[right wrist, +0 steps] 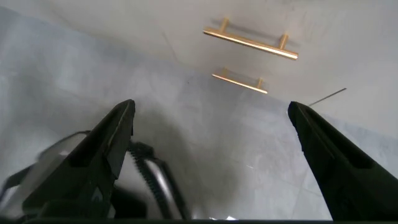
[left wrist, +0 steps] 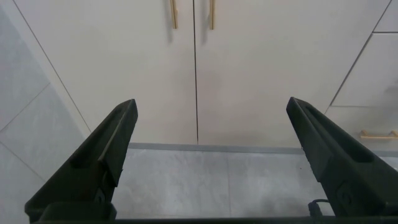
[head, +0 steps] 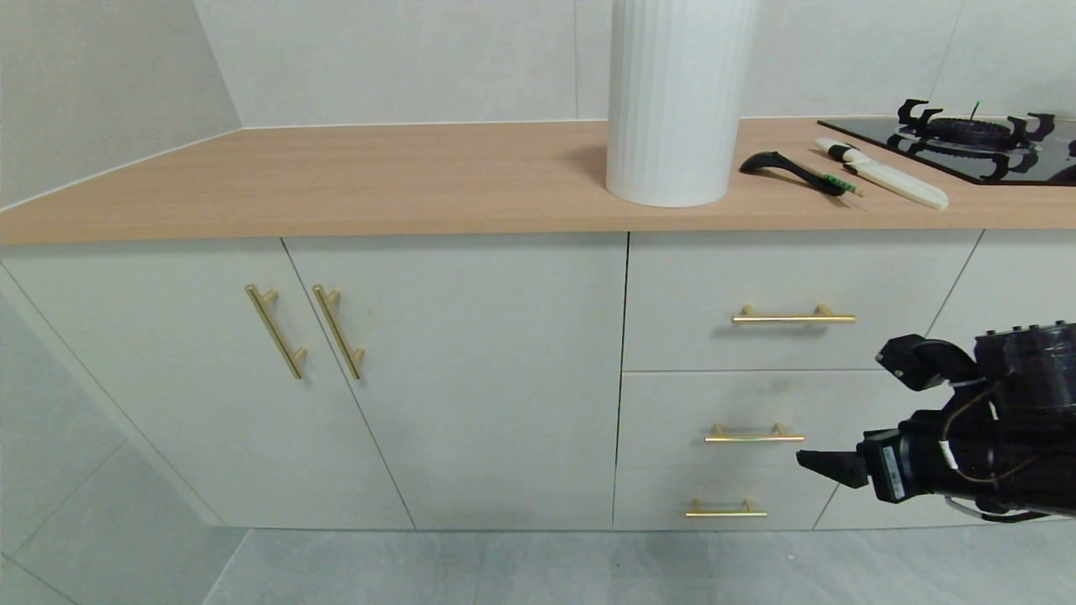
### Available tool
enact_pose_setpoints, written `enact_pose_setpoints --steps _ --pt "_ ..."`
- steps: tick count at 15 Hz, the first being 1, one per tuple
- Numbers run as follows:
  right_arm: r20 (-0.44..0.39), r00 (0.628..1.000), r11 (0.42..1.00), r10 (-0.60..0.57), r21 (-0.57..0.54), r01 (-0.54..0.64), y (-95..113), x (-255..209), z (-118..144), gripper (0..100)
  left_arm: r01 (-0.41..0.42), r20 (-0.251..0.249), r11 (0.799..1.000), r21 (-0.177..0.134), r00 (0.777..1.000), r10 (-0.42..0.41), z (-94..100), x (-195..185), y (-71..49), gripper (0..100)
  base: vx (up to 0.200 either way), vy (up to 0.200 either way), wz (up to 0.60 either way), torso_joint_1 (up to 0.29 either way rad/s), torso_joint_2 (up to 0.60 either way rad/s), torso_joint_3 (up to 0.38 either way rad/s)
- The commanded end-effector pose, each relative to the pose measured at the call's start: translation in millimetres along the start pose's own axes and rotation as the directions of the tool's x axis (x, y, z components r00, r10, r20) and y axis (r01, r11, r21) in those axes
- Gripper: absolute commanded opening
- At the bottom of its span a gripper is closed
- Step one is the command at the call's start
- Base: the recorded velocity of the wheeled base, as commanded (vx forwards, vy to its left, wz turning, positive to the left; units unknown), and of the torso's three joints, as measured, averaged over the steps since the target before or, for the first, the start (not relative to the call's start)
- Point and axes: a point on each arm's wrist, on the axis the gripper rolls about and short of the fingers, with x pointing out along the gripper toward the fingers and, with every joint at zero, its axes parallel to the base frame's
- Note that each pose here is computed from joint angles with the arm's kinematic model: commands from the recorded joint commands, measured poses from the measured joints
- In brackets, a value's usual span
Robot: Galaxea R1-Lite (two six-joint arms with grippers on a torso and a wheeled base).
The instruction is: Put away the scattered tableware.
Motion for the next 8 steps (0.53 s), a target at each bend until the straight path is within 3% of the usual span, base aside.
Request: enact_pose_setpoints --steps 1,8 --pt "-0.084 0.996 1.0 -0.021 0.01 0.022 -5.8 38.6 -17.5 100 0.0 -0.002 1.0 0.0 1.0 0.0 0.0 0.1 0.0 100 0.0 0.0 0.0 0.0 0.0 0.0" --pt "0.01 0.989 0.989 -0.149 0.011 0.149 -14.7 89.1 -34.6 100 0.0 -0.002 1.0 0.0 1.0 0.0 0.0 0.1 0.0 100 0.0 0.0 0.0 0.0 0.0 0.0"
